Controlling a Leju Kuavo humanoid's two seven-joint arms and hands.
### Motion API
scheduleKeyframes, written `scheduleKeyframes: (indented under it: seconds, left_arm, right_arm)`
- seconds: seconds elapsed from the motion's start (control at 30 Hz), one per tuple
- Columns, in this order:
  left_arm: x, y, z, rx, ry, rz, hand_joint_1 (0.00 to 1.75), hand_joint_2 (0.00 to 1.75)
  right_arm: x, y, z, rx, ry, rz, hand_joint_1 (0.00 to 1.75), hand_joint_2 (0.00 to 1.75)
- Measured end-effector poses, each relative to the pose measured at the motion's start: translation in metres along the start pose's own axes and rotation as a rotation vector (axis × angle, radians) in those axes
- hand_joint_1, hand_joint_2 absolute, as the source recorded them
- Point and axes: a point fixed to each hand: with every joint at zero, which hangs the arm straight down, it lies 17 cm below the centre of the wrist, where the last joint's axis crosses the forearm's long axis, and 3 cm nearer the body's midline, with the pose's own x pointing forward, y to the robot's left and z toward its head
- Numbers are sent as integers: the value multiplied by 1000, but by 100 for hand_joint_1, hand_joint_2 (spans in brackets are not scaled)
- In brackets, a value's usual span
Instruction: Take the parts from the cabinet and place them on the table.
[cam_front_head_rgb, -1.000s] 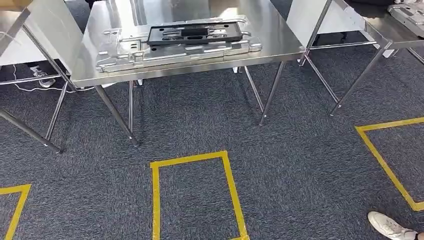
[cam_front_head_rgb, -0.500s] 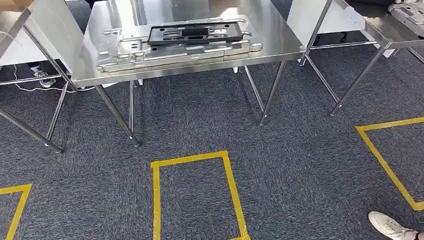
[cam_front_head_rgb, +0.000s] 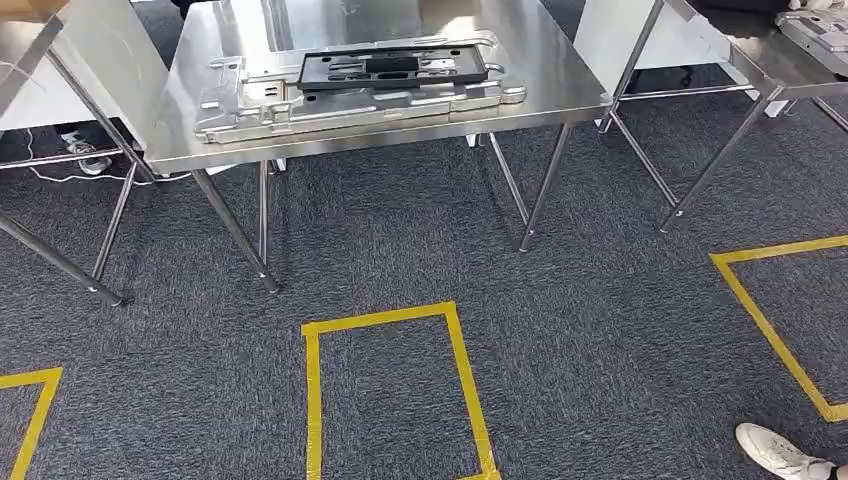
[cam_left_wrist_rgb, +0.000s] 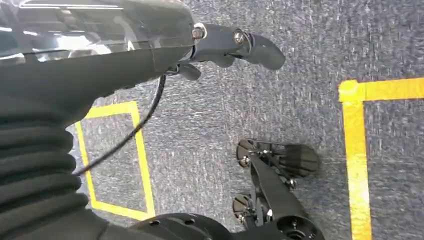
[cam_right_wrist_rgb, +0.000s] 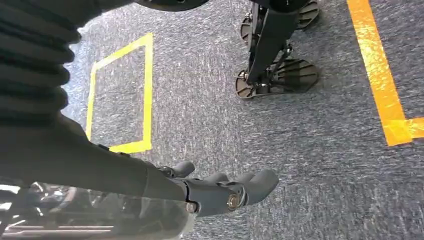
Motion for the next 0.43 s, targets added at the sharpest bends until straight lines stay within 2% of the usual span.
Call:
scheduleKeyframes:
  seconds: [0.43]
  left_arm:
    - [-15, 3, 3, -12, 35, -29, 0, 0]
  right_arm:
    - [-3, 6, 2, 19, -14, 6, 0, 0]
